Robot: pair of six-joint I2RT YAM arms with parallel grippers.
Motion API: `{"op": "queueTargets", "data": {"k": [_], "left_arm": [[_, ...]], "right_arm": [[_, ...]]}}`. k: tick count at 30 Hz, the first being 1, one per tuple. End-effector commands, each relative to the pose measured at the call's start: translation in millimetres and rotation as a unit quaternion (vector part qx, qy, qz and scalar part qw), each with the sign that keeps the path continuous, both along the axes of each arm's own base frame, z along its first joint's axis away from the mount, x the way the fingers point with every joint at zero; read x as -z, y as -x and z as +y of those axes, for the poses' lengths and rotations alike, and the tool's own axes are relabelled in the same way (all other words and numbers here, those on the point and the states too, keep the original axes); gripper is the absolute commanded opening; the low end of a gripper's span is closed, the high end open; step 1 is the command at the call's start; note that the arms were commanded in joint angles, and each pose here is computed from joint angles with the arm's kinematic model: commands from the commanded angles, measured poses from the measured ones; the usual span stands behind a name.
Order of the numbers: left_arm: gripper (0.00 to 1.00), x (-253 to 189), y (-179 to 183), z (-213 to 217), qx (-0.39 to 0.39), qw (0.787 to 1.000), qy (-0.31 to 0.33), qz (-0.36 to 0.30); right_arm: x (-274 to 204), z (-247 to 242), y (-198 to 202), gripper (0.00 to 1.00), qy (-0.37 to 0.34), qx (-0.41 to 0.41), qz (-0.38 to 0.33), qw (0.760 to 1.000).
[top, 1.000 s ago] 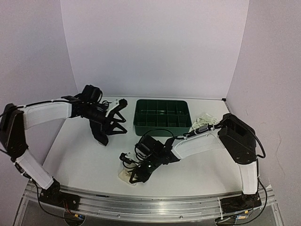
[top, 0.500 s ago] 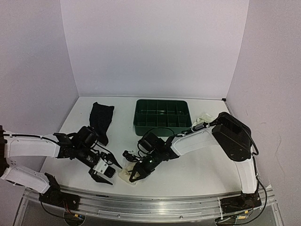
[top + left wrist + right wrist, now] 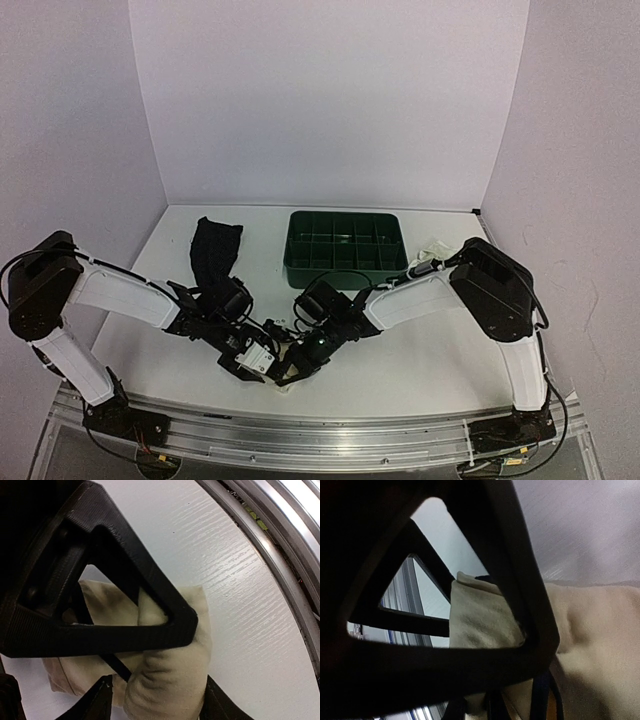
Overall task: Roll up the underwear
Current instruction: Roll the underwear to the center of the board.
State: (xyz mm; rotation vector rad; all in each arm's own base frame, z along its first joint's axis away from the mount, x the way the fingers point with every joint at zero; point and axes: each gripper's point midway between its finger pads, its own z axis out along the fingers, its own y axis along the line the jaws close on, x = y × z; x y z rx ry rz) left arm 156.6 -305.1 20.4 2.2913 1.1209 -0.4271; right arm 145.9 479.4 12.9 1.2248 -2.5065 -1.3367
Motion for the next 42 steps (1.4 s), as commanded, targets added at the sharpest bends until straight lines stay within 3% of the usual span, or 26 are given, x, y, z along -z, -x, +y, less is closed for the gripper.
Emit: {"op": "queueTargets", "data": {"k": [1, 6, 8, 9, 12, 18, 21, 25, 33, 42], "left_arm": [[0.50, -3, -12, -6, -0.014, 1.000, 0.005, -0.025], [0.17, -11, -3, -4, -0.003, 1.000, 0.002, -0.005], [0.03, -19, 10, 0, 0.018, 1.000, 0.003, 0.019], [0.00, -21, 15, 1, 0.022, 0.999, 0.005, 0.028], [0.00, -19, 22, 7, 0.013, 0.998, -0.009, 0.056], [0.00, -8, 19, 7, -0.071, 0.986, -0.061, 0.136], [0.00, -9, 20, 1, -0.098, 0.976, -0.066, 0.182], [0.00, -9, 17, -3, -0.140, 0.954, -0.076, 0.255], [0.00, -2, -1, -6, -0.197, 0.905, -0.103, 0.364], [0.00, 4, -4, -7, -0.197, 0.899, -0.106, 0.376]], "right_arm": [[54, -37, 1, 0.00, 0.105, 0.024, 0.003, 0.994], [46, -33, -4, 0.00, 0.098, 0.029, -0.006, 0.995], [37, -30, -10, 0.09, 0.091, 0.037, -0.023, 0.995], [31, -28, -15, 0.17, 0.089, 0.043, -0.037, 0.994], [5, -24, -32, 0.39, 0.071, 0.063, -0.089, 0.992], [-57, -34, -58, 0.55, -0.015, 0.118, -0.232, 0.965], [-69, -48, -49, 0.55, -0.038, 0.096, -0.329, 0.939], [-78, -57, -23, 0.55, -0.085, 0.038, -0.471, 0.877], [-65, -26, -10, 0.52, -0.053, -0.045, -0.613, 0.787], [-28, -1, -23, 0.49, -0.007, -0.083, -0.628, 0.774]]}}
